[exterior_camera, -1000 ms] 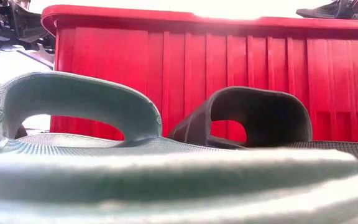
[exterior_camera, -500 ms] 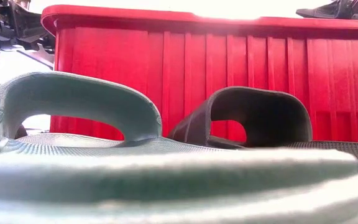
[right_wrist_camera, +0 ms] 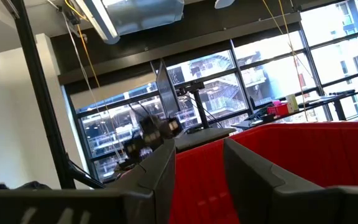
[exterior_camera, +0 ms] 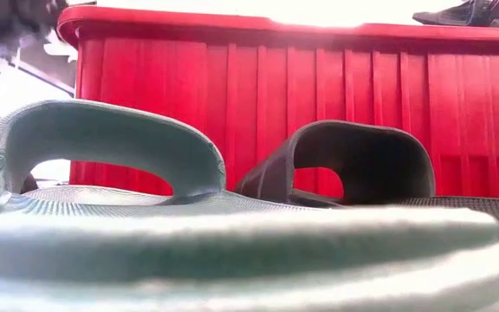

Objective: Pick and place slides into bin
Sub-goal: Put the black slide into the red bin

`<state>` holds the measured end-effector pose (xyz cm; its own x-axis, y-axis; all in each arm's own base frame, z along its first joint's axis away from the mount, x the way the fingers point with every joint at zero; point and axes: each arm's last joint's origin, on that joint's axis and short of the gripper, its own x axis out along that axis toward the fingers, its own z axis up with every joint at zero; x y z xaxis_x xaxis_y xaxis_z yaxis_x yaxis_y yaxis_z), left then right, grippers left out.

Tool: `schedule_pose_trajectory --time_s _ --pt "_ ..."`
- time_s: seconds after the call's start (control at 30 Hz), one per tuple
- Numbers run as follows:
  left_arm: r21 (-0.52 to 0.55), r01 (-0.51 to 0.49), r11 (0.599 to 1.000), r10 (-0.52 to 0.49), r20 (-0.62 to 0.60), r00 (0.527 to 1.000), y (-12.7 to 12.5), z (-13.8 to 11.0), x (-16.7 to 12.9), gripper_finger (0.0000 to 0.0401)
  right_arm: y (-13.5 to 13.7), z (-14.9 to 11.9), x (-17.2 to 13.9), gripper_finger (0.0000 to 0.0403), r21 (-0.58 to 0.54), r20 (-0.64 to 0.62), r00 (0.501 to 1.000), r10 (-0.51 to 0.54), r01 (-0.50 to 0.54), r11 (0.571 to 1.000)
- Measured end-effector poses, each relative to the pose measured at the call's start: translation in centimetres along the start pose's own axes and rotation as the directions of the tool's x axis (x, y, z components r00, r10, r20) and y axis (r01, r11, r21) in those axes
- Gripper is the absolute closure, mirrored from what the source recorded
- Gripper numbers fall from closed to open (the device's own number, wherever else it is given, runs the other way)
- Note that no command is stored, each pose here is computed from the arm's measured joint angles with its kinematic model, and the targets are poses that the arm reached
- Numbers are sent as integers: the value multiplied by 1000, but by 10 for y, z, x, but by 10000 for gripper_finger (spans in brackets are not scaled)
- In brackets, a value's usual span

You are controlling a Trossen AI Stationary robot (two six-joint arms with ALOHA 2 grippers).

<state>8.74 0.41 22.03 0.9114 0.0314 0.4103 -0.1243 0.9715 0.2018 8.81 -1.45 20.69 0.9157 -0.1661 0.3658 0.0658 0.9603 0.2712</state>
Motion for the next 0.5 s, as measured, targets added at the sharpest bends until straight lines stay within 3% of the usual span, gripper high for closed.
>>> schedule_pose_trajectory --time_s 0.2,0.33,0.5 --pt "242 -65 968 21 181 983 20 93 8 174 0 0 0 281 0 -1 1000 0 0 1000" --pt "278 -30 960 -5 126 992 33 156 17 174 0 0 0 281 0 -1 1000 0 0 1000" --pt "276 39 960 -36 -16 999 45 207 47 174 0 0 0 281 0 -3 1000 -1 1 1000"
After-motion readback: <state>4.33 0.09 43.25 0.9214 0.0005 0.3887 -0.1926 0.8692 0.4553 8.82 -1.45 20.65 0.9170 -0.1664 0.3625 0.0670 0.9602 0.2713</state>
